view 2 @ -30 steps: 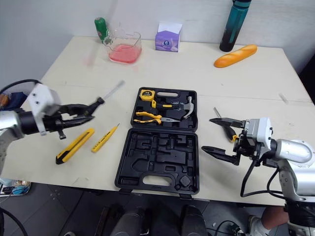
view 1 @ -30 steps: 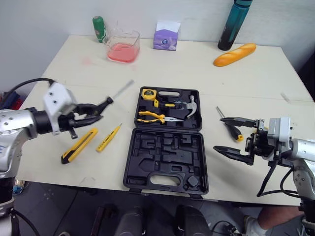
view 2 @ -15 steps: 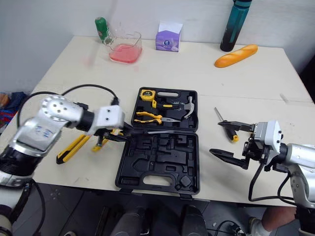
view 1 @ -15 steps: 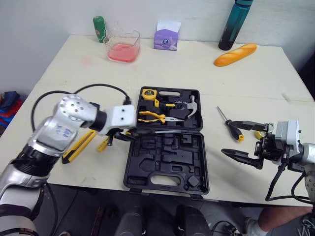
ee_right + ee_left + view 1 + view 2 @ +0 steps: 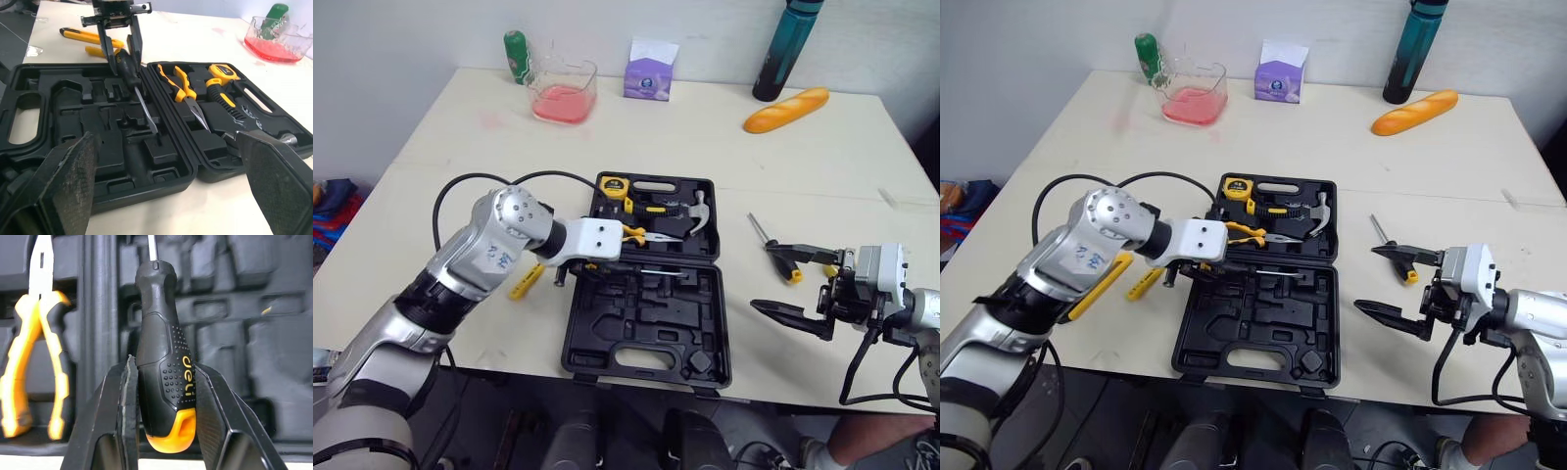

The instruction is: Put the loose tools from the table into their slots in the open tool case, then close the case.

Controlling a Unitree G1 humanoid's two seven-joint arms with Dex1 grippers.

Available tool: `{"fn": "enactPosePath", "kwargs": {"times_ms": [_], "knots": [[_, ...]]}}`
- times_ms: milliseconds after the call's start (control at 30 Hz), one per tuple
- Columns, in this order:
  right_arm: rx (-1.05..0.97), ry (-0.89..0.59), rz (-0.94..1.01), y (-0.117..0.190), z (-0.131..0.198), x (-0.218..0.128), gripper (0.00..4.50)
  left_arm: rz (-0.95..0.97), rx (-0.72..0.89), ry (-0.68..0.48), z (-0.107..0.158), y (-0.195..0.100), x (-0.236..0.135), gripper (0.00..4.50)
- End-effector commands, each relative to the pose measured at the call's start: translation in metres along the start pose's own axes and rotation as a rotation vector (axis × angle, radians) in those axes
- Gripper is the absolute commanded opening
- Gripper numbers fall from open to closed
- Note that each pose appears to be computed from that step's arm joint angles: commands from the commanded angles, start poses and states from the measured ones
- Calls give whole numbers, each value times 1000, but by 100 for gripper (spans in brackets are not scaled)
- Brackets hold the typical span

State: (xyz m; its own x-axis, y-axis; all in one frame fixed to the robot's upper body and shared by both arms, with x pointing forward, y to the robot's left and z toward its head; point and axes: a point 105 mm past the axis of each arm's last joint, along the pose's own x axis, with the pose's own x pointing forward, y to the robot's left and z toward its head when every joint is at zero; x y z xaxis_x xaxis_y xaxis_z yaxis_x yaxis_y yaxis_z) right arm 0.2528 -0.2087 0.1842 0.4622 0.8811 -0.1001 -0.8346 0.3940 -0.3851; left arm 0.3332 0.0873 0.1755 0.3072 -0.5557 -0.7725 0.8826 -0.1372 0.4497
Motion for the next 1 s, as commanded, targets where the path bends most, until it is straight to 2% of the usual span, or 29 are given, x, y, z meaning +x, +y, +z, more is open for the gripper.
{"fn": "enactPosePath", "kwargs": {"times_ms": [33,400,833,900,1000], "knots": [[-36,-2,3,1,7,0,450,14,65,19,8,8,-1,109],[-35,-18,-7,8,12,5,450,-17,94,64,9,7,6,109],[-25,-16,-11,10,9,2,450,-4,87,49,11,8,9,109],[-20,-12,-12,10,4,0,450,-4,89,15,17,9,7,213],[-19,-10,-10,10,1,-1,450,-6,102,-11,22,9,6,344]]}}
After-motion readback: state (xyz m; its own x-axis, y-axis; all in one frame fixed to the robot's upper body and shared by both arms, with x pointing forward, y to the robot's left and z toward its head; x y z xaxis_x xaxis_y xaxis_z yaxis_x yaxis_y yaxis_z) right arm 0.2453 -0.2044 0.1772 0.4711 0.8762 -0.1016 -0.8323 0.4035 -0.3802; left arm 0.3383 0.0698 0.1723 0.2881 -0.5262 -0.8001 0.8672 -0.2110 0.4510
